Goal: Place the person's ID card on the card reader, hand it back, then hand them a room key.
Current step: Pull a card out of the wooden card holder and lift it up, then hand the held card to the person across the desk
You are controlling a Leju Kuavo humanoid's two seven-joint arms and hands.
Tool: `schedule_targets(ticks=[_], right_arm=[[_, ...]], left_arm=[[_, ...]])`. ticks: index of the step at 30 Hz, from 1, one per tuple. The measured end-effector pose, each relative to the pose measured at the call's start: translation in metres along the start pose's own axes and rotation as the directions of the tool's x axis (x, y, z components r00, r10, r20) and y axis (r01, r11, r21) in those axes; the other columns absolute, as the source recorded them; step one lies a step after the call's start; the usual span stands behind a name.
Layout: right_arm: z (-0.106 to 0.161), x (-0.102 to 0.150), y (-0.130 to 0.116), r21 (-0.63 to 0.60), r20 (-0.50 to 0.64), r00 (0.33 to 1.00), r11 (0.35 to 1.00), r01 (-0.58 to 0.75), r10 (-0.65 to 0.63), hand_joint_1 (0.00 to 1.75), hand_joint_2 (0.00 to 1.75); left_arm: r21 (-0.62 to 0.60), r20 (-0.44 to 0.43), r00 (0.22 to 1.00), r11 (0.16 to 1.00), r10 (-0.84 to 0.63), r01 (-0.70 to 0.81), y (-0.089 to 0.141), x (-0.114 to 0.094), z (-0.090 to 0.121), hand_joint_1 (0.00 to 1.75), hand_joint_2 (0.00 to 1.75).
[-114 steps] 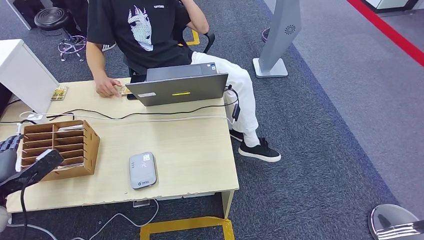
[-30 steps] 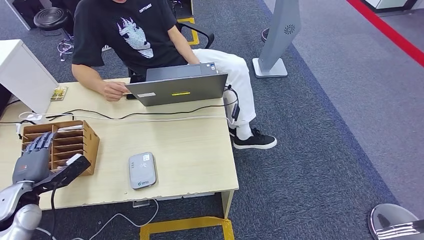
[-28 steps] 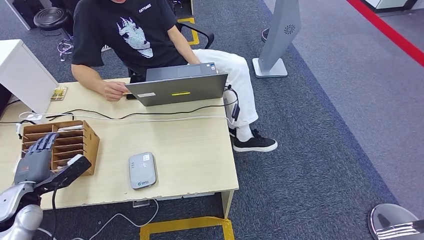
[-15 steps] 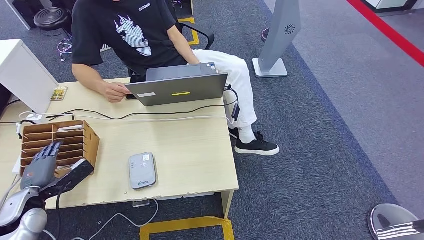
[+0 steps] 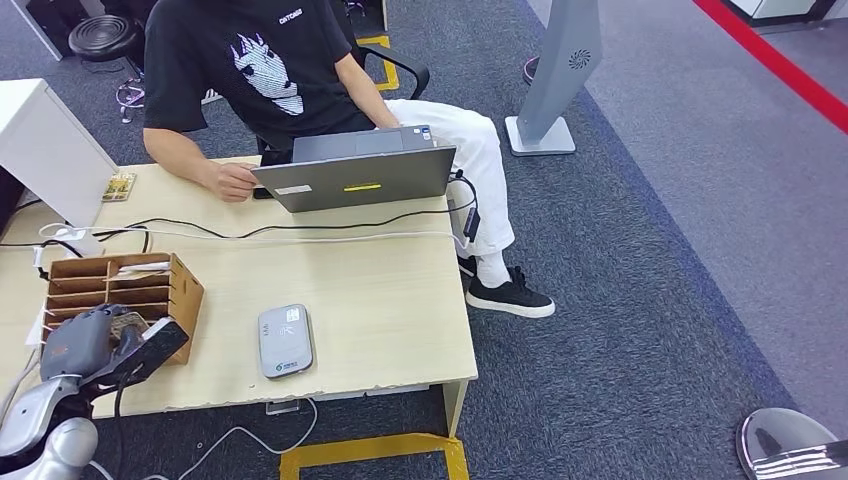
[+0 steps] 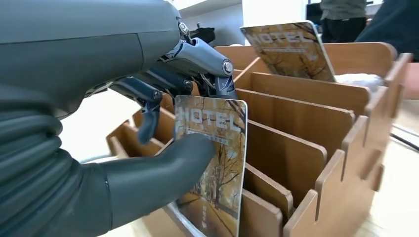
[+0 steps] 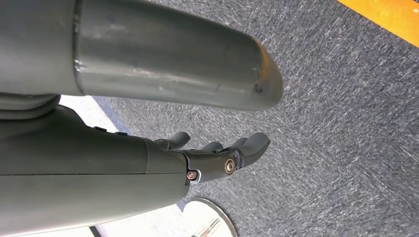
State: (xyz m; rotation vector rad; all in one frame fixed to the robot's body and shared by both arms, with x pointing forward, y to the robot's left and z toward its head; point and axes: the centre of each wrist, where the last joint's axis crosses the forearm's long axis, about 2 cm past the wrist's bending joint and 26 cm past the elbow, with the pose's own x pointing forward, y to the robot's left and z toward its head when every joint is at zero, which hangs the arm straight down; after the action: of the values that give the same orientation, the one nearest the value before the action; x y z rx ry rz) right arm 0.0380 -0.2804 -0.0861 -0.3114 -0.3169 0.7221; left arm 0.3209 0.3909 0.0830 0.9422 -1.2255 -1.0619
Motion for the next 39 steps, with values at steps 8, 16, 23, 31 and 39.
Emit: schedule_targets(ticks=[8, 16, 23, 31, 39], right_arm=[[0.0, 0.001, -0.001, -0.003, -0.001, 1.0, 1.0, -0.001, 0.001, 0.0, 0.0], [0.001, 0.0, 0.0, -0.006, -0.002, 1.0, 1.0, -0.005, 0.005, 0.0, 0.0], [0.002, -0.003, 0.001, -0.011, -0.008, 1.0, 1.0, -0.01, 0.01, 0.0, 0.0], [0.005, -0.009, 0.008, 0.022, -0.049, 0.998, 0.999, -0.043, 0.044, 0.0, 0.0], [0.007, -0.014, 0.013, 0.032, -0.058, 0.996, 0.997, -0.064, 0.066, 0.0, 0.0]], left_arm=[[0.008, -0.006, 1.0, 1.0, -0.005, 0.005, 0.0, -0.001, 0.0, 1.75, 1.75], [0.048, -0.035, 0.999, 0.999, -0.005, 0.007, 0.002, -0.006, 0.001, 1.75, 1.75], [0.234, -0.078, 0.996, 0.97, -0.052, 0.069, 0.033, -0.022, -0.002, 1.75, 1.75], [0.358, -0.106, 0.987, 0.921, -0.122, 0.153, 0.076, -0.04, -0.006, 1.75, 1.75], [0.399, -0.119, 0.983, 0.9, -0.141, 0.177, 0.09, -0.049, -0.006, 1.75, 1.75]])
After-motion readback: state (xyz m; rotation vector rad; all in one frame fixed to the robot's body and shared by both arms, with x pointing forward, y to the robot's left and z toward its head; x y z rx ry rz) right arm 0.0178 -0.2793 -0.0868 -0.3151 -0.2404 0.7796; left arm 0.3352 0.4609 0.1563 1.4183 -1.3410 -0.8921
